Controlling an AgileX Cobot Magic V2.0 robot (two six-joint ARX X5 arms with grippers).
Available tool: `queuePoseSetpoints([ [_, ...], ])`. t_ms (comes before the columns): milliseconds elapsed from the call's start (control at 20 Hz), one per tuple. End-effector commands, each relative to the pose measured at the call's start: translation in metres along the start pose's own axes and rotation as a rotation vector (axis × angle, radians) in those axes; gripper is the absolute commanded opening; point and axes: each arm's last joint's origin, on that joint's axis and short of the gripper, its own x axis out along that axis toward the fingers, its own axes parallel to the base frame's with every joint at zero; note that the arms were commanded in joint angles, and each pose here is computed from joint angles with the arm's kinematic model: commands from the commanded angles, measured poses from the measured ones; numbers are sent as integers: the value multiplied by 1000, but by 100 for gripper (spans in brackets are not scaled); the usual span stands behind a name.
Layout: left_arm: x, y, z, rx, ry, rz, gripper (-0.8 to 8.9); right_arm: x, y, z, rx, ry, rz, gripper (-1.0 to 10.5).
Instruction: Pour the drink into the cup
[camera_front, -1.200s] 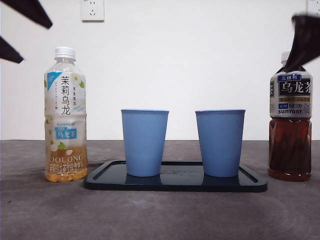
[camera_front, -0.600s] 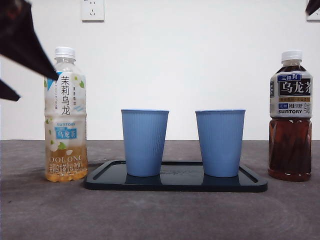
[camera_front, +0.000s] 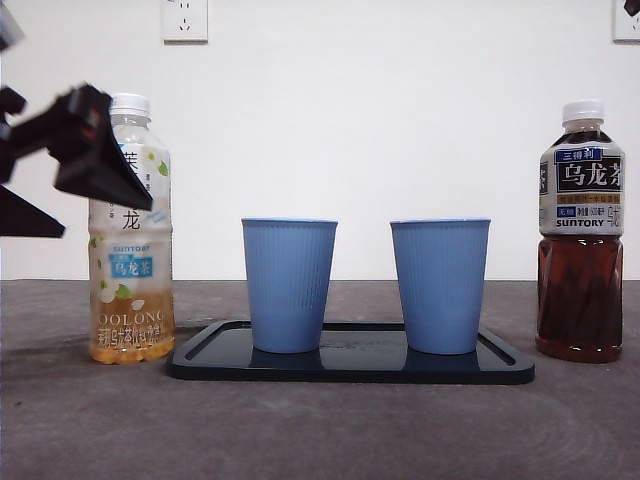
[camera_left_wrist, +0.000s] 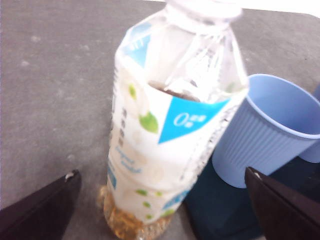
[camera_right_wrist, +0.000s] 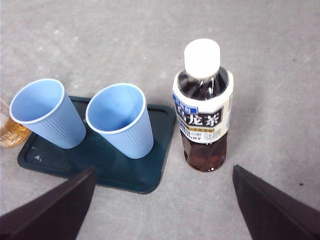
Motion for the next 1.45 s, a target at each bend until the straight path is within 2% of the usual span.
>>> queuePoseSetpoints([
  [50, 14, 1, -3, 27, -16, -5, 527, -3, 2, 5, -18, -21, 11, 437],
  [250, 33, 4, -6, 46, -87, -14, 527, -3, 2, 5, -26, -21, 6, 437],
  [500, 49, 6, -14, 49, -117, -19, 516, -3, 1, 5, -39, -28, -23, 437],
  [650, 54, 7, -17, 51, -133, -21, 411, -3, 1, 5, -40, -28, -24, 437],
  [850, 54, 8, -17, 50, -133, -21, 178, -2, 1, 5, -40, -26, -17, 437],
  [900, 54, 7, -17, 49, -136, -21, 144, -2, 1, 5, -41, -25, -16, 437],
  [1150, 49, 2, -9, 54, -168, -41, 141, -2, 1, 4, -67, -22, -7, 437],
  [1450, 26, -24, 21, 73, 2, -91, 114, -3, 5, 3, -171, 4, 122, 437],
])
